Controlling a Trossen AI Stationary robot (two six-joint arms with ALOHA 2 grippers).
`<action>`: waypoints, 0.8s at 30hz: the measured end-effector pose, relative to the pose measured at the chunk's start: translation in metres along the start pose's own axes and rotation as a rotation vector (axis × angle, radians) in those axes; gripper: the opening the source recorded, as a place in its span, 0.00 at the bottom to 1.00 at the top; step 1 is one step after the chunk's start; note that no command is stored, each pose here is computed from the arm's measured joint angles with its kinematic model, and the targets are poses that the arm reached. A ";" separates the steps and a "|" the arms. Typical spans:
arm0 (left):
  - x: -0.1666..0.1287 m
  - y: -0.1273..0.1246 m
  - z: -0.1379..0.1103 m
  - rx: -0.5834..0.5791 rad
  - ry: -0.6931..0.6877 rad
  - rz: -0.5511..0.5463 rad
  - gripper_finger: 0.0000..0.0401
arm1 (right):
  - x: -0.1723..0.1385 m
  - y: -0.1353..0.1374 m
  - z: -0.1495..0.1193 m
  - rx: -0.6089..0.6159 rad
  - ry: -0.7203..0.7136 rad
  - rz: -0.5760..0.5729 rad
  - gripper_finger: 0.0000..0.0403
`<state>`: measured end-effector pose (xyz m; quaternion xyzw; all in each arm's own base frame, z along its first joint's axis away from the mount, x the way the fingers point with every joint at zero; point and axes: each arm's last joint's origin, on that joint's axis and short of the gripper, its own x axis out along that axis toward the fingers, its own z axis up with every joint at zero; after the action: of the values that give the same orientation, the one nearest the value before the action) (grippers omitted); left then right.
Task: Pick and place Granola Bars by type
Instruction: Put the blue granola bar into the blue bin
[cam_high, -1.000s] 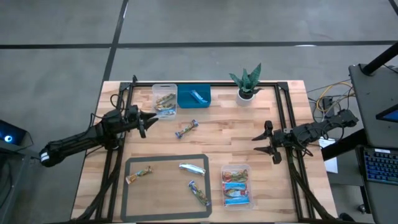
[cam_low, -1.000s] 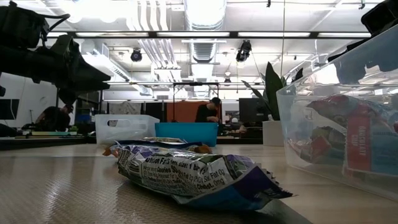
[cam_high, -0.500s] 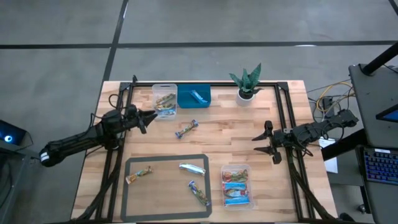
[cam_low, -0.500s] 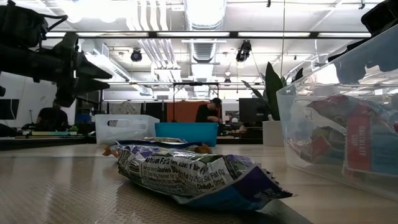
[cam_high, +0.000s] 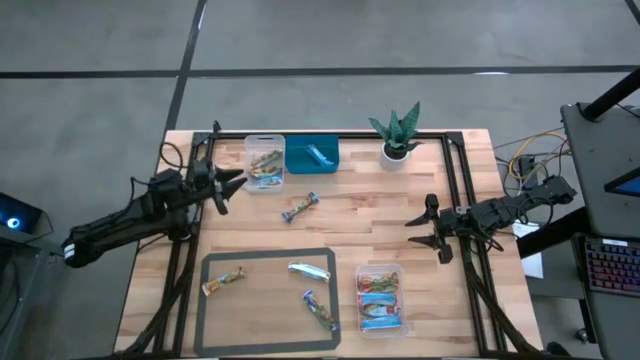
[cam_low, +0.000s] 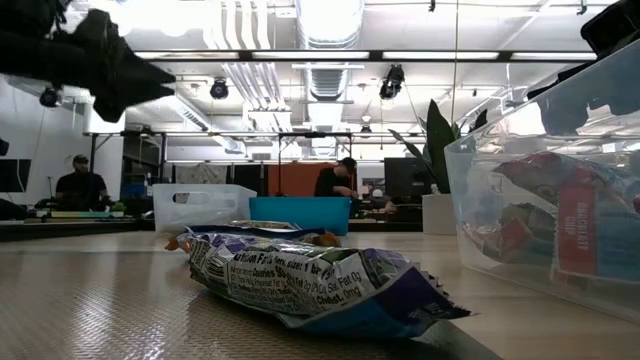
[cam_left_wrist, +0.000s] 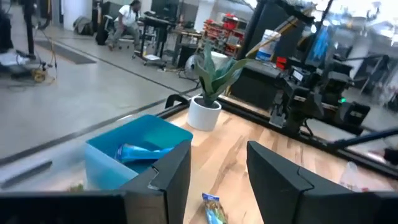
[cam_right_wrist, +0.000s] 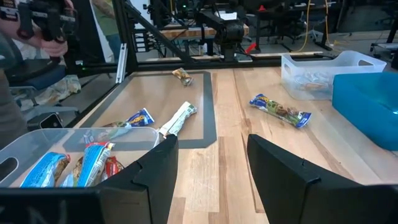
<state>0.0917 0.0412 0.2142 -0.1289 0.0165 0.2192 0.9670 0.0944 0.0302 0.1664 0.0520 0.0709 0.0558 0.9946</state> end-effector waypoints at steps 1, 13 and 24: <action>-0.001 -0.001 0.005 0.016 0.008 0.001 0.35 | 0.000 0.000 0.000 0.000 0.000 0.000 0.45; 0.000 -0.012 0.051 -0.026 0.183 0.077 0.72 | 0.000 0.000 0.000 0.000 0.000 0.000 0.45; 0.021 -0.023 0.099 0.020 0.390 0.174 0.77 | 0.000 0.000 0.000 -0.001 0.001 0.000 0.45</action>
<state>0.1179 0.0553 0.3139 -0.1573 0.2167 0.2728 0.9241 0.0944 0.0302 0.1664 0.0517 0.0712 0.0557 0.9946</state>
